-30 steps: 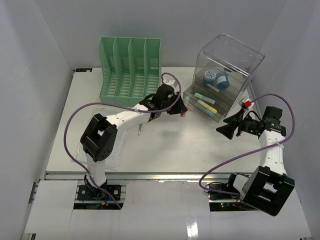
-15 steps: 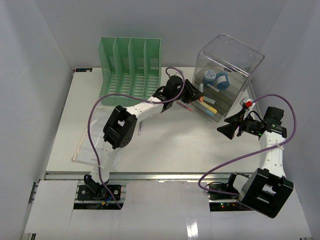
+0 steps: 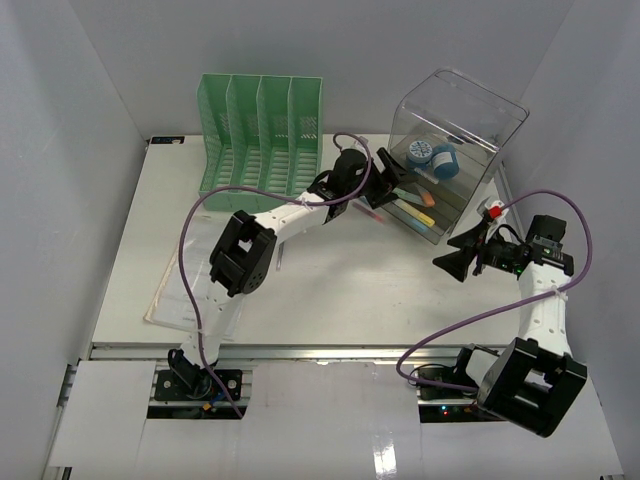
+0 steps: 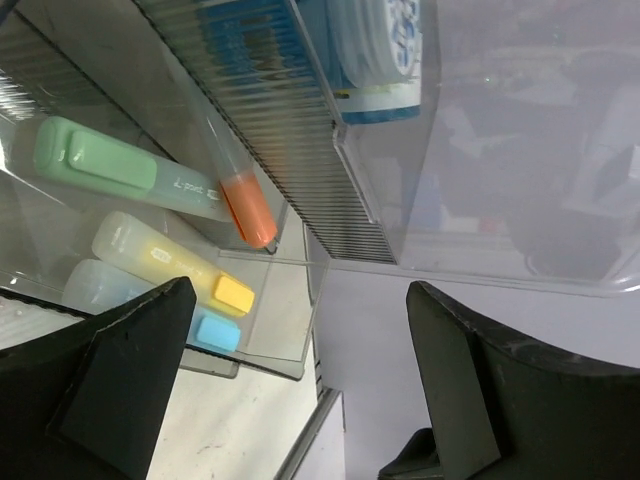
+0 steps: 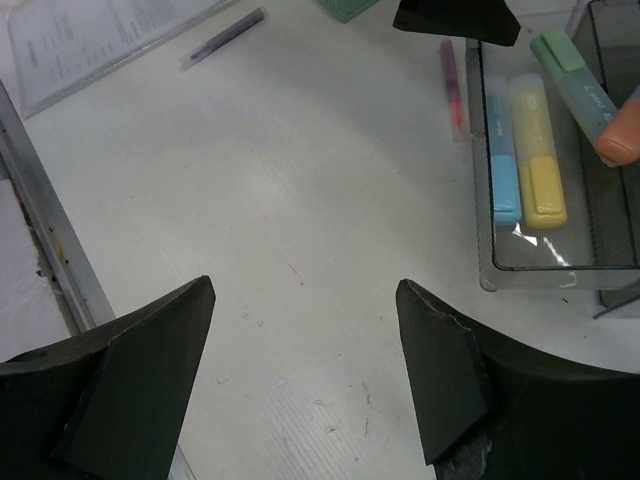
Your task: Organize the desk
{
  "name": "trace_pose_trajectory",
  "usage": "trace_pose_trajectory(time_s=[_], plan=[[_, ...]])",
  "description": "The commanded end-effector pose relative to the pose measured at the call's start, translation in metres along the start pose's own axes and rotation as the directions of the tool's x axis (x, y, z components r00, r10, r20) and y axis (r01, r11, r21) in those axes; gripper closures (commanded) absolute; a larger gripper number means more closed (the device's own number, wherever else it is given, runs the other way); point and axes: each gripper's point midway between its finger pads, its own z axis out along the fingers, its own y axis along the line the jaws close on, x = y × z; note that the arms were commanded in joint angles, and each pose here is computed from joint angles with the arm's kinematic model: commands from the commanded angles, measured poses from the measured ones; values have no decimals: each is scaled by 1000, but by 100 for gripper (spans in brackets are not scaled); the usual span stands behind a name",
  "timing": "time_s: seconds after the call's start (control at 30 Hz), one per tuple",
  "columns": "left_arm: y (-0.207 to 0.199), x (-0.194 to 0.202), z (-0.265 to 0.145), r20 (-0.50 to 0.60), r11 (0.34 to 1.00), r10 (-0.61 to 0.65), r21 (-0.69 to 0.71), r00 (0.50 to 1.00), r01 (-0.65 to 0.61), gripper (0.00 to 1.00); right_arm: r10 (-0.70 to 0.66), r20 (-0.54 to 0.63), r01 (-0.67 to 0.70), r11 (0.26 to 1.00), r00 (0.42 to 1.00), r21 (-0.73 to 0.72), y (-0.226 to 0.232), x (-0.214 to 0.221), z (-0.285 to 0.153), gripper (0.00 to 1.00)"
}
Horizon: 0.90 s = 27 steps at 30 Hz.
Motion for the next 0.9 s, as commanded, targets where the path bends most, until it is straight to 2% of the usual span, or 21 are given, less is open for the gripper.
trace_pose_trajectory(time_s=[0.0,0.07,0.2,0.3,0.4,0.53,0.67,0.87], plan=[[-92,-22,-73,99,967,206,132,973,-218,2,-173,-82,169,984,981,-56,8,-11,8,21],[-85,-22,-104,138,945,306,76,942,-318,2,-231,-166,225,973,959,-52,5,-14,18,22],[-39,-9,-193,226,934,355,-36,907,-357,2,-372,-229,361,928,900,-88,11,-22,57,26],[-5,10,-254,249,931,365,-77,897,-357,2,-384,-308,380,922,870,-78,2,-15,86,36],[12,33,-294,233,925,379,-62,896,-375,2,-346,-389,355,933,854,-51,-16,-6,108,46],[33,54,-336,230,916,401,-75,887,-394,2,-315,-463,358,934,829,6,-44,2,131,49],[52,60,-375,279,908,420,-135,864,-398,2,-297,-525,371,928,797,38,-69,14,147,49],[74,69,-393,288,914,402,-170,869,-367,2,-256,-604,446,875,755,187,-118,16,153,48]])
